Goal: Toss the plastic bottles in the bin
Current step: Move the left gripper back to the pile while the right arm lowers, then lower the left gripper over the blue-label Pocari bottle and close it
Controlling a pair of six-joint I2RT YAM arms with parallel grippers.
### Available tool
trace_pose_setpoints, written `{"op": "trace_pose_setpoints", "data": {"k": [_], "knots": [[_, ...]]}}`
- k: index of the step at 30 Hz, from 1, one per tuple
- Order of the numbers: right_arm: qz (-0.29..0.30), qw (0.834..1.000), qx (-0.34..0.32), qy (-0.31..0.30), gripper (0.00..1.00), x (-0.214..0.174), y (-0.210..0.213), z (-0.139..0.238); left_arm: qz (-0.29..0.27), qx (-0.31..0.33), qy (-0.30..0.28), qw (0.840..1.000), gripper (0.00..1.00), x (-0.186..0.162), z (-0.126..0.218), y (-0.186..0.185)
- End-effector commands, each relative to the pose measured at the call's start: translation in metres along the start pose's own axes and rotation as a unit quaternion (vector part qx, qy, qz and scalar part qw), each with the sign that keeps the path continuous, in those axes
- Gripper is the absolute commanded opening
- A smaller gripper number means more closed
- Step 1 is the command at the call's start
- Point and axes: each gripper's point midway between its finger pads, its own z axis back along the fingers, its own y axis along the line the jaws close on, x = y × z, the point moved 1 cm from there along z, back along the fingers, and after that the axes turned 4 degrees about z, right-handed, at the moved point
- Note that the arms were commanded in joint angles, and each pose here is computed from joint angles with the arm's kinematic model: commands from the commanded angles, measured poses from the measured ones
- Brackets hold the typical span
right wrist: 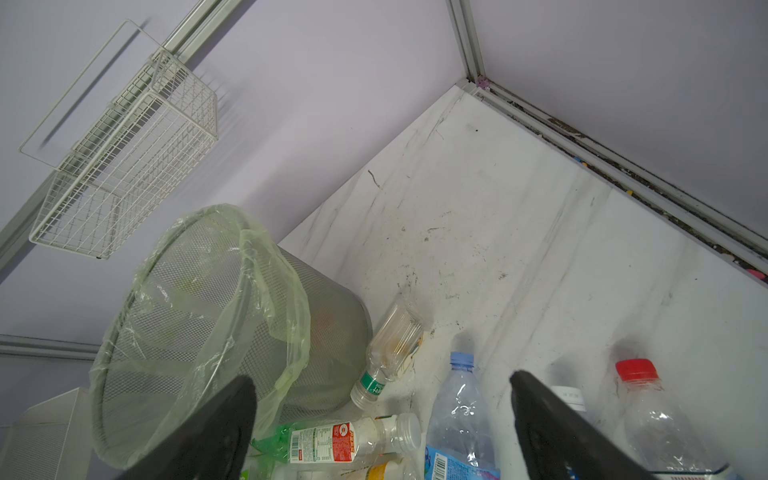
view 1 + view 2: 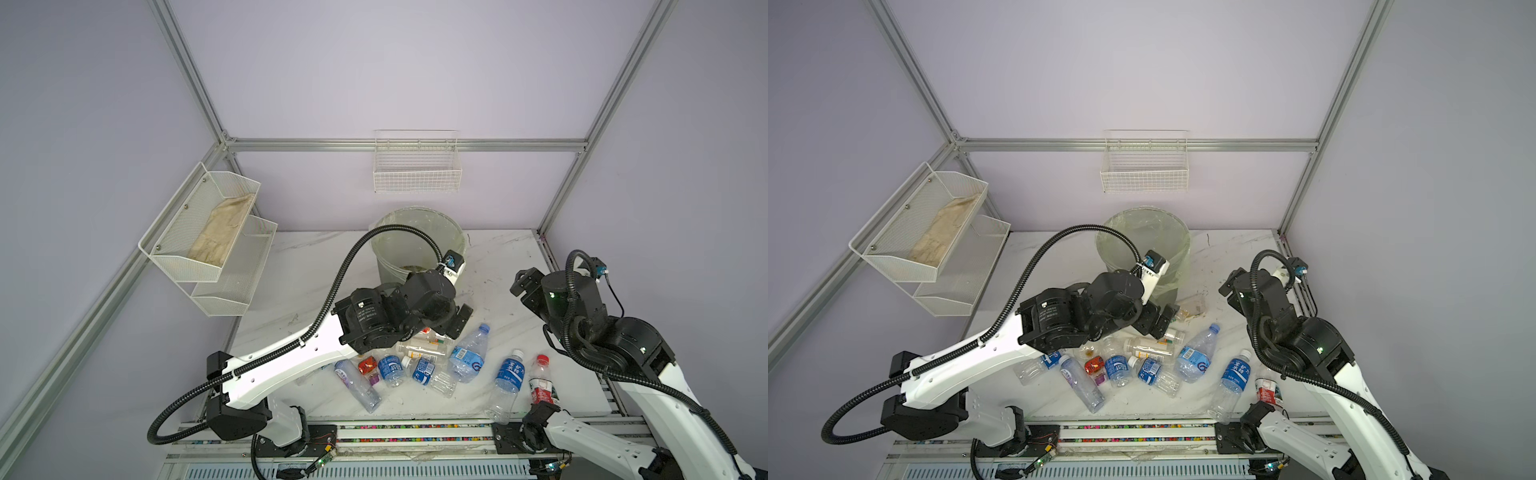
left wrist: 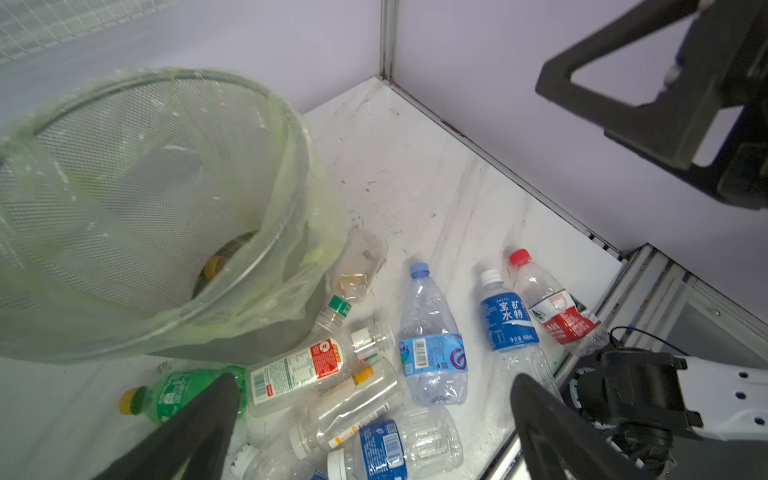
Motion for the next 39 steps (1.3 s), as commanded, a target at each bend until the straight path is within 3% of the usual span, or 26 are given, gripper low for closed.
{"op": "trace_pose_setpoints", "data": {"k": [1,11,23,39], "knots": [[0.0,1.0,-0.023,-0.005,0.97,-0.001,-0.009,-0.002,0.013,-0.021,0.013,1.0,1.0,-0.02,-0.005,-0.018],[0.033,0.999,-0.021,0.003,0.97,-0.003,0.007,-0.013,0.015,-0.094,0.089,0.991,0.97,-0.085,-0.04,-0.077],[0.023,0.999,0.028,-0.012,0.97,0.022,0.028,0.007,0.008,-0.166,0.162,0.973,0.94,-0.131,-0.128,-0.165],[0.019,0.998,0.053,-0.024,0.97,0.034,0.026,0.024,-0.029,-0.156,0.217,0.963,0.99,-0.171,-0.186,-0.196]]}}
